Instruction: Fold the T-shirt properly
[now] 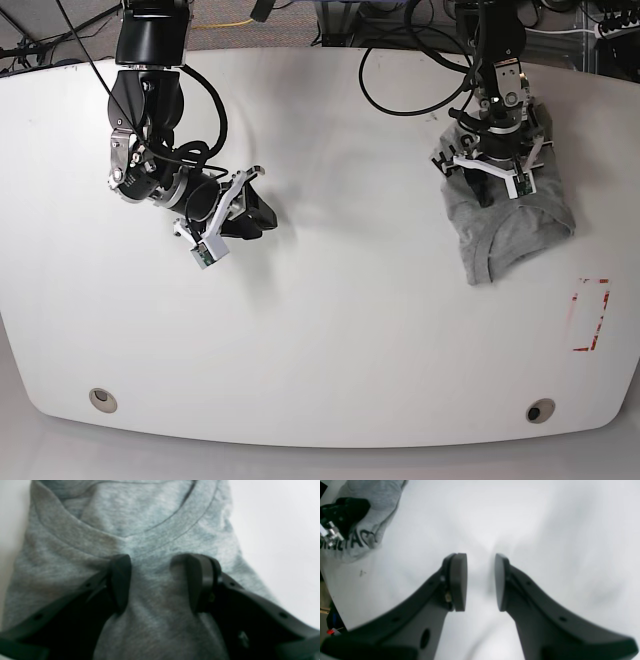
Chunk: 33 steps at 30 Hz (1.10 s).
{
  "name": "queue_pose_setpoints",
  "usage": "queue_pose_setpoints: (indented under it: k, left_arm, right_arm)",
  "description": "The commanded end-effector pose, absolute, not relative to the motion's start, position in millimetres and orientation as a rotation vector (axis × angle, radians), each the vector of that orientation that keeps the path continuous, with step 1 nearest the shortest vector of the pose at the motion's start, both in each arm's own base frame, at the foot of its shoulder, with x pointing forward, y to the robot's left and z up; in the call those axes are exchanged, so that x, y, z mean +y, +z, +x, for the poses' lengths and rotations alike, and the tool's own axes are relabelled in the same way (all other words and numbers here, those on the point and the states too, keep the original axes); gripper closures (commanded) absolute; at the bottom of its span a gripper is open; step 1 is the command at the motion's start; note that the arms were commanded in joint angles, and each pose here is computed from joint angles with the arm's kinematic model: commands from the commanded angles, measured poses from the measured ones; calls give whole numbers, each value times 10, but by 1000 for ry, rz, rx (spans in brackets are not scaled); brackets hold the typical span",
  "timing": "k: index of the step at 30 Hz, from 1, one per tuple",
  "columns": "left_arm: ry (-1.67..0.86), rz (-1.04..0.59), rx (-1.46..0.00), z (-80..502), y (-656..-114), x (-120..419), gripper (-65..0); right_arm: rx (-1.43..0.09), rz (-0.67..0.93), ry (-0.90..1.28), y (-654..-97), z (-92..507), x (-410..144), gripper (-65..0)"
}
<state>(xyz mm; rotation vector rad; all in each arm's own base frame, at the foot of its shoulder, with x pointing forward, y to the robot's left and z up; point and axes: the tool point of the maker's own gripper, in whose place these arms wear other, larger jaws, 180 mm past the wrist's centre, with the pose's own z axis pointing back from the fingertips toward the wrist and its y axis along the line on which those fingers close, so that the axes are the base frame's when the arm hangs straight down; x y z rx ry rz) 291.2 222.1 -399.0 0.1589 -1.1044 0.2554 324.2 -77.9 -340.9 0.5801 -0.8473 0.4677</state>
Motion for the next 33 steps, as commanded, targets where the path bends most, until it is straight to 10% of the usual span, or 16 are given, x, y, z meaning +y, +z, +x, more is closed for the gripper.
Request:
queue_pose_setpoints:
  k: [1, 19, 33]
  left_arm:
    - [258, 195, -1030, 2815, -4171, 2365, -333]
    - [-312, 191, -693, 2758, -4267, 3754, -333]
    - [-255, 208, -551, 2713, -3972, 4808, -331]
  right_arm:
    - [-911, 594, 479, -3230, 3337, -765, -174]
    - [-909, 594, 480, -3231, 3331, -768, -174]
    - [-915, 588, 487, -3211, 3277, -765, -174]
